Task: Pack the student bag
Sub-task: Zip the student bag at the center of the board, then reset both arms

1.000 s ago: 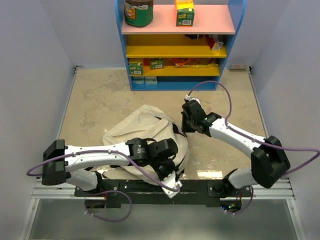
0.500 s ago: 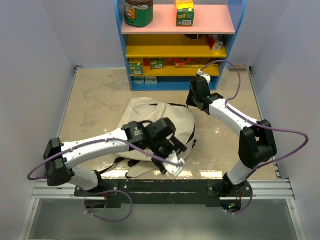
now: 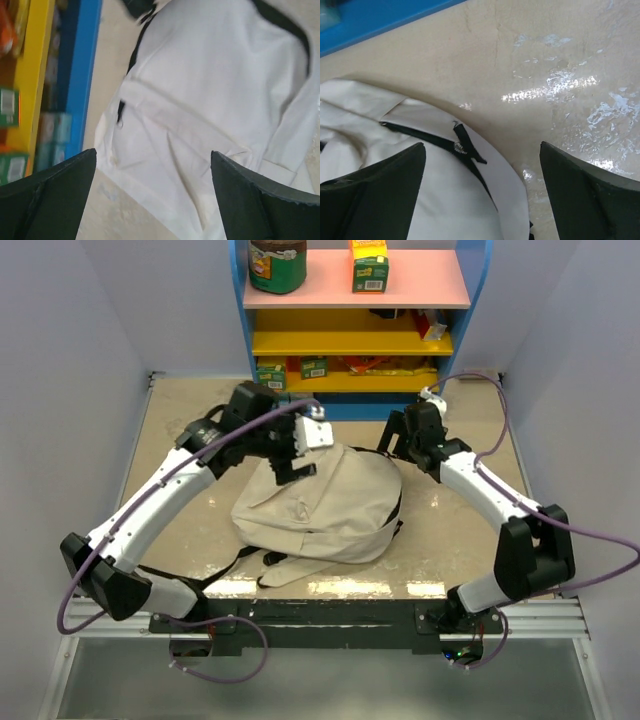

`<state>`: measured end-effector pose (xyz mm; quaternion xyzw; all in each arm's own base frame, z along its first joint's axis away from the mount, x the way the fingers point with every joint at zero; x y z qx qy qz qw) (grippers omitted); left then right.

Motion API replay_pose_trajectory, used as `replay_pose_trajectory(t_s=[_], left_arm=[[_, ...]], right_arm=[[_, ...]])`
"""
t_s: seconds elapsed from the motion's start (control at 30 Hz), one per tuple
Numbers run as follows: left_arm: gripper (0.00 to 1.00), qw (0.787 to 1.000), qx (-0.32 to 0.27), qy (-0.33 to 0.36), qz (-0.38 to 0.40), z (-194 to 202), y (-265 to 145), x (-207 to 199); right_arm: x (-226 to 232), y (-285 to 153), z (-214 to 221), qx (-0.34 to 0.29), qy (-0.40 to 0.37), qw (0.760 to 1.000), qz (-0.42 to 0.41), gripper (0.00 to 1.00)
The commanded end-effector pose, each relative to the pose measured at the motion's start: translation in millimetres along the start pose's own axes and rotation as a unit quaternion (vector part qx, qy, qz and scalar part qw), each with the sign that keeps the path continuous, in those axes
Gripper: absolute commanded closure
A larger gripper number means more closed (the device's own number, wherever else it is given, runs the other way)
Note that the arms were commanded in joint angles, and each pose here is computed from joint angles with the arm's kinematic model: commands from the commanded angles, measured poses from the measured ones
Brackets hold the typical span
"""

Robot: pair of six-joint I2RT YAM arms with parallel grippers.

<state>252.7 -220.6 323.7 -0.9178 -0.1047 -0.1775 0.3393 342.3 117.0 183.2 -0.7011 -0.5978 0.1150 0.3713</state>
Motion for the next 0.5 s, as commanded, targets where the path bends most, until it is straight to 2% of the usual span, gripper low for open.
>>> replay_pose_trajectory(t_s=[0.0,0.03,0.17,0.23,0.37,0.47], left_arm=[[0.00,0.982,0.019,-0.164,-0.089,59,-30,21],[0.00,0.974,0.024,-0.195,-0.116,78,-43,29],[0.00,0.948,0.037,-0.275,-0.156,121,-56,25],[0.00,0.934,0.039,-0.298,-0.195,139,-67,27],[0.00,0.902,0.026,-0.349,-0.254,152,-86,31],[0.00,0.898,0.015,-0.343,-0.274,155,-91,28]], right_arm=[[12,-33,-19,-0.043,-0.003,0.996,-0.084,0.01],[15,-37,-21,-0.047,-0.003,0.994,-0.101,0.01],[16,-54,-22,-0.057,-0.010,0.990,-0.132,0.01],[15,-64,-20,-0.068,-0.013,0.986,-0.155,0.01],[7,-78,-15,-0.094,-0.019,0.979,-0.178,0.01],[0,-82,-8,-0.093,-0.027,0.980,-0.176,0.01]])
Point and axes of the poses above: each gripper's point midway between its finger pads, its own y axis out along the fingers, its own x axis along the line the jaws close on, z = x × y, the point moved 7 cm from there along -y, back along the fingers, and after that the axes turned 3 degrees about y, right-handed, at the moved point
